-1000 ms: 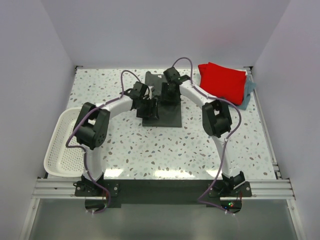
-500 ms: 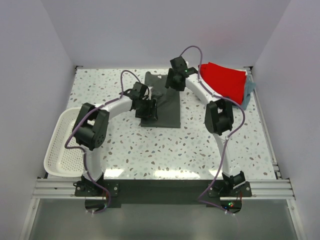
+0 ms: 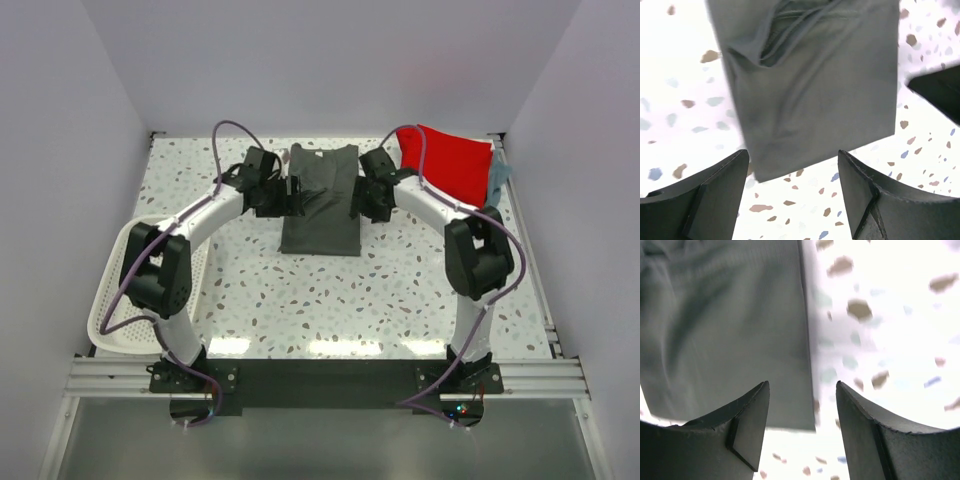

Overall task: Fold and stack the t-shirts
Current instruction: Fold the tshirt

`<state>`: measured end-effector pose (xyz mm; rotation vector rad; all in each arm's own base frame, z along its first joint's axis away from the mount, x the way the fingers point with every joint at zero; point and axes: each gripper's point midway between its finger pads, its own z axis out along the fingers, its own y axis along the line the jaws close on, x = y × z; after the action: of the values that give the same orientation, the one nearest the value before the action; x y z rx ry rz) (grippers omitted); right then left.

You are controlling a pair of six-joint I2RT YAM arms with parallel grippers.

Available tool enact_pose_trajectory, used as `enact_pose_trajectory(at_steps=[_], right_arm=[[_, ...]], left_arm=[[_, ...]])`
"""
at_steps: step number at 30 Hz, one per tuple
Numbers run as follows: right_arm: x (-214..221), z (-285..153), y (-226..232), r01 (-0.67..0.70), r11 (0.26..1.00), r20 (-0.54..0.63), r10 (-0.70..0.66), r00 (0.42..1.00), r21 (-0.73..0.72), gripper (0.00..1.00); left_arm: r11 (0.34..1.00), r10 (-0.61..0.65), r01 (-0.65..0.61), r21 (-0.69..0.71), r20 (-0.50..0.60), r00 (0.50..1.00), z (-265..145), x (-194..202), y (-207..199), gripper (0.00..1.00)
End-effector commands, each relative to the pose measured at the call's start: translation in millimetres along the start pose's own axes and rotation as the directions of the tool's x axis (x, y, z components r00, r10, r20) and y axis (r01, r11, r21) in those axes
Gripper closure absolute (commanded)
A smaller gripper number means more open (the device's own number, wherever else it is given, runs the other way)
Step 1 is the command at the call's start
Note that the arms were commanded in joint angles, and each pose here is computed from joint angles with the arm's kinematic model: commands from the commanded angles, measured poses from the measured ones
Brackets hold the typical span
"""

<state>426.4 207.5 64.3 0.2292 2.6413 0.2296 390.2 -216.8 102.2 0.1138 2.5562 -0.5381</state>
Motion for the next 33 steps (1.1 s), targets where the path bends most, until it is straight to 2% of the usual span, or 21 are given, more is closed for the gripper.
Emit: enact_pose_trajectory(at_steps=[1, 4, 10, 22, 33], right_arm=[[3, -33, 12, -0.016, 0.996, 0.056, 0.021, 0.998, -0.093, 0.41], [31, -30, 1, -0.025, 0.996, 0.006, 0.025, 1.0, -0.084, 0.41], [46, -28, 1, -0.033, 0.995, -0.029, 0.031, 0.999, -0.094, 0.45], [80, -11, 1, -0.009, 0.998, -0.121, 0.003, 0.993, -0.056, 0.52], [91, -4, -6, -0.003, 1.0, -0.165, 0.001, 0.986, -0.016, 0.6]], left_arm=[[0.998, -0.046, 0.047, -0.042, 0.026, 0.999, -11, -3, 21, 0.24], [0.998, -0.039, 0.039, -0.041, -0.004, 0.999, -9, 10, 25, 0.25], [0.998, -0.057, 0.055, -0.041, -0.056, 0.997, -5, 37, 32, 0.26], [0.997, -0.064, 0.061, -0.038, -0.081, 0.995, -5, 50, 34, 0.26], [0.997, -0.063, 0.06, -0.037, -0.091, 0.994, -4, 53, 35, 0.27]])
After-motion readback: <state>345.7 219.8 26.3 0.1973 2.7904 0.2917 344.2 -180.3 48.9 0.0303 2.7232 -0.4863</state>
